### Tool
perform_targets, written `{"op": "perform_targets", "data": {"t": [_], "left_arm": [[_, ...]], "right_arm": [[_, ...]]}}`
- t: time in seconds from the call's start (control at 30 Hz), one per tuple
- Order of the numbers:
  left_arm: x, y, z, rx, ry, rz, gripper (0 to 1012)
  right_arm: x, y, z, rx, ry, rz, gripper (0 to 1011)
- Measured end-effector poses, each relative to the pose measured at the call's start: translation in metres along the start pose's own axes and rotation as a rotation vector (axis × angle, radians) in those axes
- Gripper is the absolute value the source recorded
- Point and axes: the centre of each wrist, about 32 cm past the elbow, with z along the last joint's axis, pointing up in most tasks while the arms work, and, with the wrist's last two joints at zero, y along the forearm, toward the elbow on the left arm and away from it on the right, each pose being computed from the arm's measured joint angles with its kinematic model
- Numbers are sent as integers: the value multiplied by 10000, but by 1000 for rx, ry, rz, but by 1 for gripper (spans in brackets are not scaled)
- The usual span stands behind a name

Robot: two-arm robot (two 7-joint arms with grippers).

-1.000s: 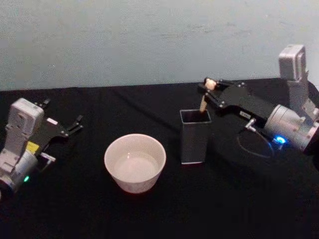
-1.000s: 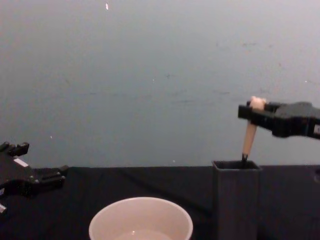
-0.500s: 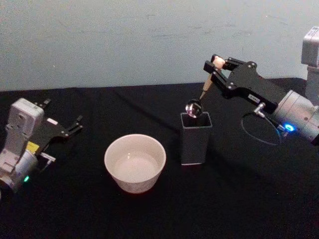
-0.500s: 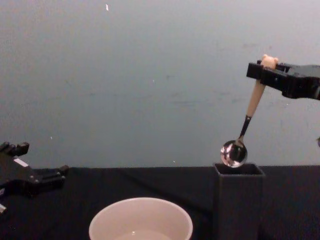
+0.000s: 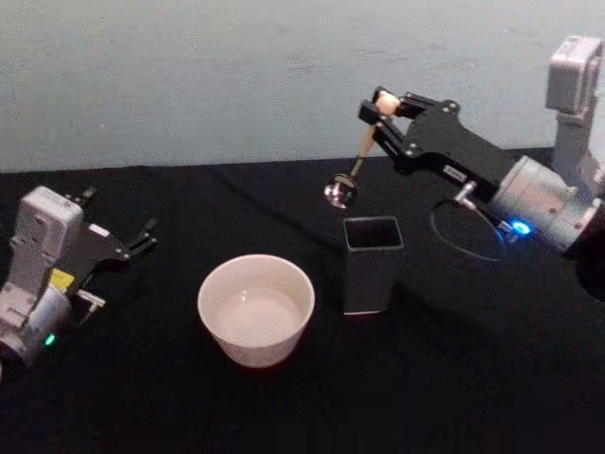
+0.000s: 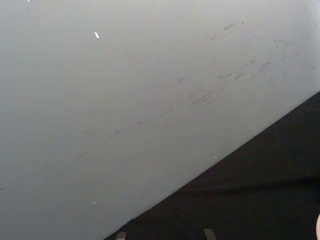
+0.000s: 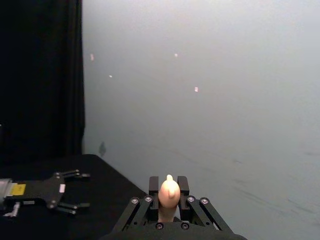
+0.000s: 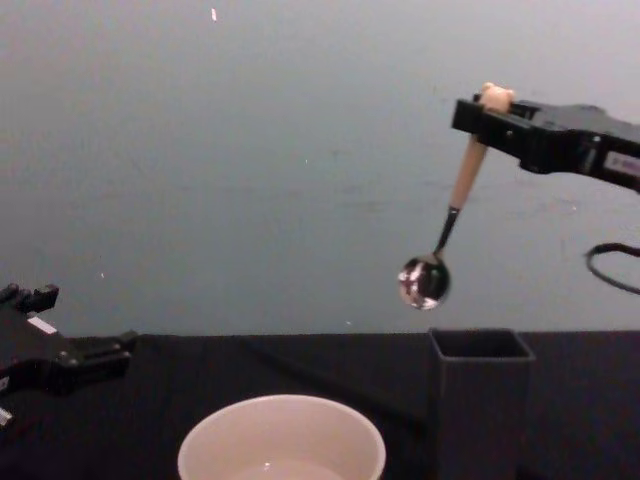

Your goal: Pick up the stirring spoon with one hand, stir inside the cup, then place it back in its original position.

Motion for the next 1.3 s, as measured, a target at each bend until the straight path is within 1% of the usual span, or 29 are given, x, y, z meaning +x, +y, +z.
{"op": "perform_targets", "data": {"t": [0.2,0.3,0.4,0.53,0.63,0.7,0.93,1.0,1.3], "left_arm": [[0,0,0,0,0,0,1001],[0,0,0,0,0,0,1001],[0,0,0,0,0,0,1001],[0,0,0,0,0,0,1001],[0,0,0,0,0,0,1001],[0,0,0,0,0,0,1001],[0,0,0,0,0,0,1001],[0,0,0,0,0,0,1001],[0,0,0,0,0,0,1001]], "right_arm": [[-39,206,-56,4,2,64,214],[-66,279,-88,0,2,90,214],[-123,386,-154,-15,-4,141,214],[-171,450,-207,-24,-12,182,214],[-228,512,-267,-31,-24,230,214],[-260,539,-299,-36,-27,252,214],[-320,567,-368,-50,-25,290,214],[-338,569,-397,-58,-33,299,214],[-382,593,-588,-84,-65,323,214]]}}
